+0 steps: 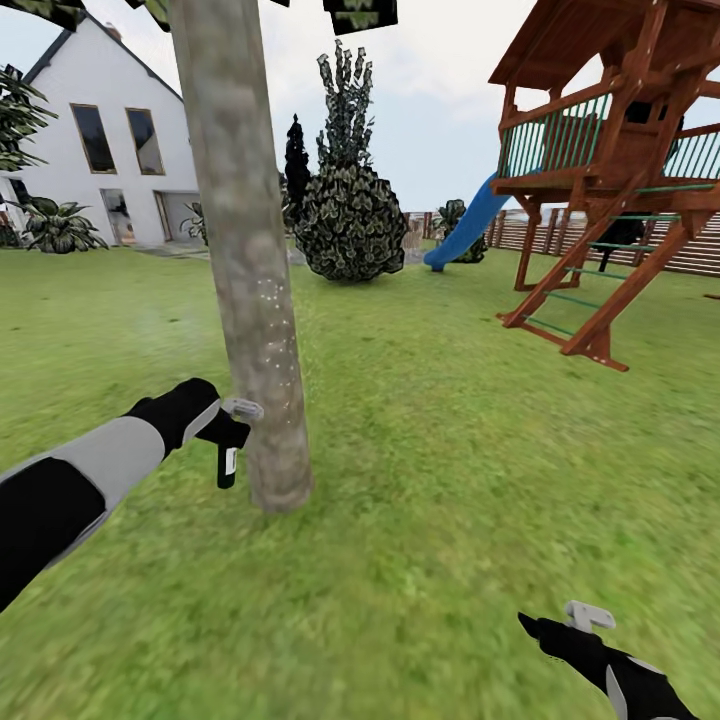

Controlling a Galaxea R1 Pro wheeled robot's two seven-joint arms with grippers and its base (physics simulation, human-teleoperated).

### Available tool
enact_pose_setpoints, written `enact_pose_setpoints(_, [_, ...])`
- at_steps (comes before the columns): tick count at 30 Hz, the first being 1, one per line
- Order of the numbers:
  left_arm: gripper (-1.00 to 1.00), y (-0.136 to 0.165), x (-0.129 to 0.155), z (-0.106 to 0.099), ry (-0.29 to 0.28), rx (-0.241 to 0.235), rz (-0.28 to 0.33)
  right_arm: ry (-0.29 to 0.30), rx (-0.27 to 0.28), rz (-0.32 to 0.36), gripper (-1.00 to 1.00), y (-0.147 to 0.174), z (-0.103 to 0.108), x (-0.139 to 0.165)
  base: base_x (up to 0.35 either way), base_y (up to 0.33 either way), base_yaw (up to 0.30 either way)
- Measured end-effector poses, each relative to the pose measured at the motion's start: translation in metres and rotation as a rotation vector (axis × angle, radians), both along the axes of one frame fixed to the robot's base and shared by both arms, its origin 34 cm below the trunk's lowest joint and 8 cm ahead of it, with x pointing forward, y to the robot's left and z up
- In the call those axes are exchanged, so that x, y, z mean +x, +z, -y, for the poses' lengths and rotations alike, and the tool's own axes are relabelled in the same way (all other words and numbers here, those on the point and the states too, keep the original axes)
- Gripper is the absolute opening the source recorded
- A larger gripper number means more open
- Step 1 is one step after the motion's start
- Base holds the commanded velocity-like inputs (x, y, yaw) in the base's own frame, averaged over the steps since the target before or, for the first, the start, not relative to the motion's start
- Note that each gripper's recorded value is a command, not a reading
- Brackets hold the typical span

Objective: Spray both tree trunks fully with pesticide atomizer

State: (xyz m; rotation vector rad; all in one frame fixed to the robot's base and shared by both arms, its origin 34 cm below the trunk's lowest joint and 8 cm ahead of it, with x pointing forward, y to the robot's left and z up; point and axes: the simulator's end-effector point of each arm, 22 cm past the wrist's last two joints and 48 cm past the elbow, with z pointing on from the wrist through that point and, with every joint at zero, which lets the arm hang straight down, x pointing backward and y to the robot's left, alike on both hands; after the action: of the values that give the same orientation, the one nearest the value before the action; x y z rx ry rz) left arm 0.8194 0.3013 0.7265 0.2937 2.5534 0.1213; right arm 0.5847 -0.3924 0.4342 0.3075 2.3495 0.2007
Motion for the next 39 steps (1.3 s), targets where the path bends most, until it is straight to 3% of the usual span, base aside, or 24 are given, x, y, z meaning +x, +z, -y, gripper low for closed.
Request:
enact_pose_setpoints(7, [-1.0,-0.002,-0.001,0.0,0.001,0.0,-0.004,0.0,0.0,0.0,1.0,0.0,0.0,0.0,0.08,0.0,0.0])
enact_pose_setpoints(16, [-1.0,-0.048,-0.025,-0.001,0.002,0.001,-0.073,0.0,0.0,0.0,1.0,0.0,0.0,0.0,0.147,0.0,0.0])
enact_pose_setpoints(26, [-1.0,-0.049,-0.026,-0.002,0.003,0.002,-0.076,0.0,0.0,0.0,1.0,0.0,0.0,0.0,0.092,0.063,0.0])
enact_pose_setpoints(32, [-1.0,-0.057,-0.032,-0.019,0.037,0.015,-0.096,0.0,0.0,0.0,1.0,0.0,0.0,0.0,-0.002,0.023,0.0])
enact_pose_setpoints(39, [-1.0,-0.058,-0.033,-0.02,0.041,0.013,-0.098,0.0,0.0,0.0,1.0,0.0,0.0,0.0,-0.018,0.116,-0.006])
